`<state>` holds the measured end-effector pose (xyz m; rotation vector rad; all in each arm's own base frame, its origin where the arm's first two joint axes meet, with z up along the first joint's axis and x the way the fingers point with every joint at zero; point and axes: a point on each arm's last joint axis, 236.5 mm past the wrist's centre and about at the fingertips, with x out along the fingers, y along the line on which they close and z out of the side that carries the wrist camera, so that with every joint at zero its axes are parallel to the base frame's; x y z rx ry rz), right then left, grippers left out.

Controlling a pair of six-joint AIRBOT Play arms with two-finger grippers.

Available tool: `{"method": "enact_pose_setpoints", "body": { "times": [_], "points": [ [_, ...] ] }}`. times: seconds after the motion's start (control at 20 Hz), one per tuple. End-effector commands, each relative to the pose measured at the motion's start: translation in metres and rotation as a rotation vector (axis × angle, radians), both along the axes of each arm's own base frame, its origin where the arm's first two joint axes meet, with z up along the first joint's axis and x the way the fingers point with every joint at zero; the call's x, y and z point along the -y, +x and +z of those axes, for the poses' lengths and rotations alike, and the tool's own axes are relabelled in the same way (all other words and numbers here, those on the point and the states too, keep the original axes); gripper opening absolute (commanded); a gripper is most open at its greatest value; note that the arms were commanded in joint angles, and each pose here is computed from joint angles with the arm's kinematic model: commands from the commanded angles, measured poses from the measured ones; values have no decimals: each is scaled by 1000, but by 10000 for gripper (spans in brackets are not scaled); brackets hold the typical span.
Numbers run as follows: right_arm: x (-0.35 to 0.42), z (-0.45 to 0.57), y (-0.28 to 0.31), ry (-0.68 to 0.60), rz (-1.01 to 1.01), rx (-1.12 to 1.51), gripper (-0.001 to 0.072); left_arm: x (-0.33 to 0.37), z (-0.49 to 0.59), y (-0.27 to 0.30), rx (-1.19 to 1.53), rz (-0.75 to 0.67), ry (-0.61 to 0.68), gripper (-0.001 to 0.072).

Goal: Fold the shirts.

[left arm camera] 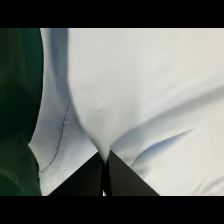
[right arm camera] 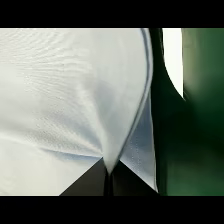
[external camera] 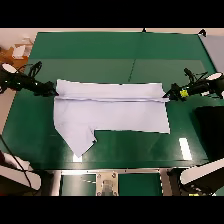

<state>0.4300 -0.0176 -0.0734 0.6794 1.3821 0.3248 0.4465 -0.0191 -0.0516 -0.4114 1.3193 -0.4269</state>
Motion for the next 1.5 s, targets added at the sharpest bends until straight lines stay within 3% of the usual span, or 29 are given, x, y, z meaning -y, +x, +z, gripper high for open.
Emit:
{"method": "enact_pose_setpoints", "body": {
  "times": [0.0, 0.05, 0.1, 0.15, 0.4, 0.65, 0.85, 1.0, 1.2, 1.3, 1.4, 1.45],
  "points": [
    [-8, -2, -5, 8, 14, -24, 94, 12, 4, 3, 13, 15, -64, 23],
    [-10, -1, -8, 20, 5, -48, 243, 14, 5, -2, -5, 5, -75, 38],
    [-10, 2, -13, 31, -1, -77, 289, 17, 8, -11, -37, -15, -92, 376],
    [-6, 6, -21, 31, -2, -115, 288, 19, 11, -21, -92, -11, -115, 622],
    [26, 37, -75, -59, -75, -207, 288, 13, 32, -95, -385, -17, -198, 622],
    [25, 25, -146, -97, -333, -187, 249, -5, 30, -160, -306, 202, -117, 622],
    [1, -8, -199, -90, -500, -198, 266, 14, 1, -221, -373, 321, -91, 622],
    [-23, -29, -209, -4, -600, -199, 314, 26, -26, -252, -407, 361, -91, 621],
    [-36, -45, -204, 76, -696, -159, 332, 58, -57, -264, -410, 406, -146, 617],
    [-38, -49, -198, 81, -730, -139, 336, 78, -68, -253, -350, 424, -160, 552],
    [-44, -48, -187, 95, -749, -114, 427, 85, -71, -233, -262, 451, -148, 549],
    [-46, -47, -181, 98, -762, -95, 429, 83, -71, -220, -218, 485, -147, 510]
  ]
}}
